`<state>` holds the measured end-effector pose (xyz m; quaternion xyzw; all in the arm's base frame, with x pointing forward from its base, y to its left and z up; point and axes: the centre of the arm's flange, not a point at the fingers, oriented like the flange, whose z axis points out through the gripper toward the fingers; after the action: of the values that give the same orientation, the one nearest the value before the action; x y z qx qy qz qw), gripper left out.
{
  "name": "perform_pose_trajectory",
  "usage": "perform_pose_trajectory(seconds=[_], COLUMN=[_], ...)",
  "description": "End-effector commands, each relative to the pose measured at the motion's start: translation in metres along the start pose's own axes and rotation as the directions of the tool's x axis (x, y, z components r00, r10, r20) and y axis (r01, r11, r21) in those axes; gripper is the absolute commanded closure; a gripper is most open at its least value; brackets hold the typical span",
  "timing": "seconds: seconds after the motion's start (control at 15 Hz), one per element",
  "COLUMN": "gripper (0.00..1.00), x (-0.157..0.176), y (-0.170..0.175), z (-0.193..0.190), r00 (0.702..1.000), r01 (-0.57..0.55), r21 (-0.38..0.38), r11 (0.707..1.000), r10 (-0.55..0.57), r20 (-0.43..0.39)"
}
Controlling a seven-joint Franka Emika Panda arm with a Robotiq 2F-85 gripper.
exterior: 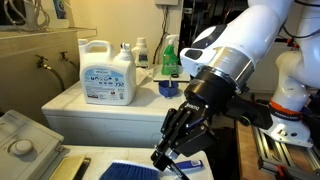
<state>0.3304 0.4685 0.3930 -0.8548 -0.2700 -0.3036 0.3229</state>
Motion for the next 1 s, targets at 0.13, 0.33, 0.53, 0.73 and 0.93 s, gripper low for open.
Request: perform_pose_trajectory(seconds=[0.13, 0.33, 0.53, 0.73, 0.93], gripper=[0.96, 0.96, 0.86, 0.96, 0.96], x=[0.0, -0.011, -0.013, -0.007, 0.003], y=[0.013, 0.024, 0.021, 0.022, 0.022], z=[-0.004, -0.002, 0.008, 0.011, 0.012], r00=[0.996, 0.99, 0.992, 0.994, 0.993], r01=[0.086, 0.135, 0.12, 0.109, 0.115], r21=[-0.026, -0.037, -0.032, -0.051, -0.056], r11=[0.996, 0.99, 0.992, 0.993, 0.992], r10=[-0.086, -0.133, -0.118, -0.109, -0.116], r20=[-0.007, 0.045, 0.036, 0.005, -0.013])
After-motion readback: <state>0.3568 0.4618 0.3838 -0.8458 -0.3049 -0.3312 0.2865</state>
